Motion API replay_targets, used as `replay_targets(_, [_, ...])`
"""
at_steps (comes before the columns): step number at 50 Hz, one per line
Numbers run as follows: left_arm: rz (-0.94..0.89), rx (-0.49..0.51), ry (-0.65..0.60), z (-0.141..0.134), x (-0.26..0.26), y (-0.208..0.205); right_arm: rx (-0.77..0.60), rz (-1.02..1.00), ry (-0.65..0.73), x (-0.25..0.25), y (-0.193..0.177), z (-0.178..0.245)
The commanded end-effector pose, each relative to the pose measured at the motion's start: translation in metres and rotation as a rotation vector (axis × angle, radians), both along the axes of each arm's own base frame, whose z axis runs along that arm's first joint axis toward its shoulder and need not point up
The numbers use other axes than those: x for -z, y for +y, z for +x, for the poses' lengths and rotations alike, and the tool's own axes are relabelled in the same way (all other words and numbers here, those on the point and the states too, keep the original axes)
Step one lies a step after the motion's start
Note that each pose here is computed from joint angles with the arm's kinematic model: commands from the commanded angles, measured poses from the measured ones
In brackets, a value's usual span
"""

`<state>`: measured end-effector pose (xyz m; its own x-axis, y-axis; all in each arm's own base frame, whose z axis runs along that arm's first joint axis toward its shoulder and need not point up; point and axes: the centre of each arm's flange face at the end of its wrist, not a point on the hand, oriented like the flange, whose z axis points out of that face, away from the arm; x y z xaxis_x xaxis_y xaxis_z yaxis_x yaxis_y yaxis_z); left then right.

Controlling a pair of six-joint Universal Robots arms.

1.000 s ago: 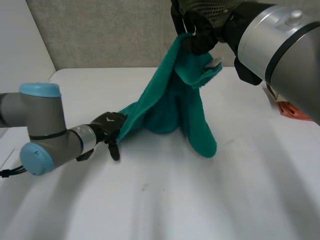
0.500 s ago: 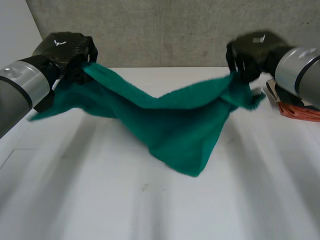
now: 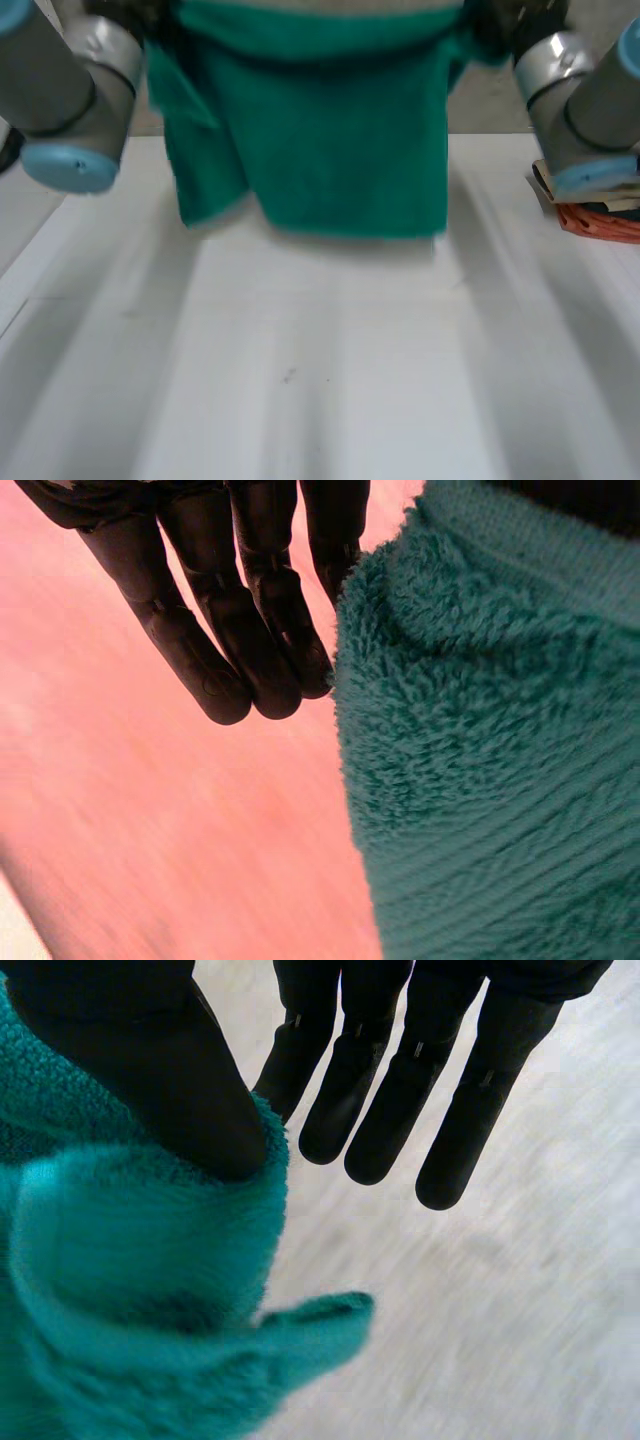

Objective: Fold the laundry.

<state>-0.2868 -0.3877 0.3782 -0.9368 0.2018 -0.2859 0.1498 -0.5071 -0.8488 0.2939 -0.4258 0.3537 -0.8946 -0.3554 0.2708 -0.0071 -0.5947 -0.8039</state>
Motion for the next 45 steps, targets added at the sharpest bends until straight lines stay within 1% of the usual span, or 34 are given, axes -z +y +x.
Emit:
replay_targets(1, [-0.071, 0.116, 0.039, -0.004, -0.019, 0.032, -0.054, 0.068, -0.018, -0.025, 0.025, -0.007])
replay_targets(3, [-0.02, 0.127, 0.007, -0.003, -0.003, 0.033, -0.074, 0.135, 0.015, -0.015, 0.03, -0.007])
replay_targets(4, [0.037, 0.128, -0.022, -0.001, 0.014, 0.032, -0.088, 0.196, 0.045, -0.005, 0.034, -0.009])
replay_targets(7, [0.124, 0.11, -0.055, 0.004, 0.042, 0.031, -0.104, 0.29, 0.089, 0.012, 0.037, -0.013])
replay_targets(8, [0.177, 0.098, -0.078, 0.006, 0.061, 0.031, -0.108, 0.351, 0.117, 0.025, 0.039, -0.017])
replay_targets(10, [0.233, 0.086, -0.103, 0.009, 0.082, 0.03, -0.111, 0.413, 0.147, 0.04, 0.042, -0.019])
replay_targets(11, [0.288, 0.079, -0.125, 0.011, 0.103, 0.03, -0.109, 0.474, 0.178, 0.056, 0.044, -0.021])
replay_targets(13, [0.345, 0.072, -0.148, 0.014, 0.124, 0.029, -0.103, 0.525, 0.212, 0.071, 0.047, -0.023])
replay_targets(14, [0.402, 0.066, -0.174, 0.016, 0.146, 0.029, -0.095, 0.576, 0.252, 0.088, 0.05, -0.025])
replay_targets(16, [0.457, 0.057, -0.201, 0.018, 0.168, 0.028, -0.091, 0.631, 0.291, 0.108, 0.053, -0.026])
replay_targets(17, [0.512, 0.051, -0.234, 0.02, 0.19, 0.028, -0.087, 0.677, 0.332, 0.128, 0.056, -0.028])
replay_targets(20, [0.58, 0.041, -0.299, 0.022, 0.217, 0.029, -0.085, 0.74, 0.393, 0.155, 0.06, -0.03])
replay_targets(21, [0.616, 0.035, -0.347, 0.023, 0.231, 0.031, -0.083, 0.771, 0.43, 0.17, 0.063, -0.031])
replay_targets(24, [0.653, 0.019, -0.421, 0.025, 0.242, 0.033, -0.078, 0.806, 0.479, 0.187, 0.068, -0.032])
replay_targets(27, [0.675, -0.006, -0.451, 0.029, 0.247, 0.031, -0.071, 0.822, 0.485, 0.191, 0.071, -0.033])
replay_targets(38, [0.685, -0.1, -0.437, 0.046, 0.248, 0.018, -0.044, 0.839, 0.483, 0.192, 0.073, -0.036])
replay_targets(45, [0.679, -0.114, -0.426, 0.052, 0.236, 0.024, 0.027, 0.822, 0.492, 0.186, 0.065, -0.049])
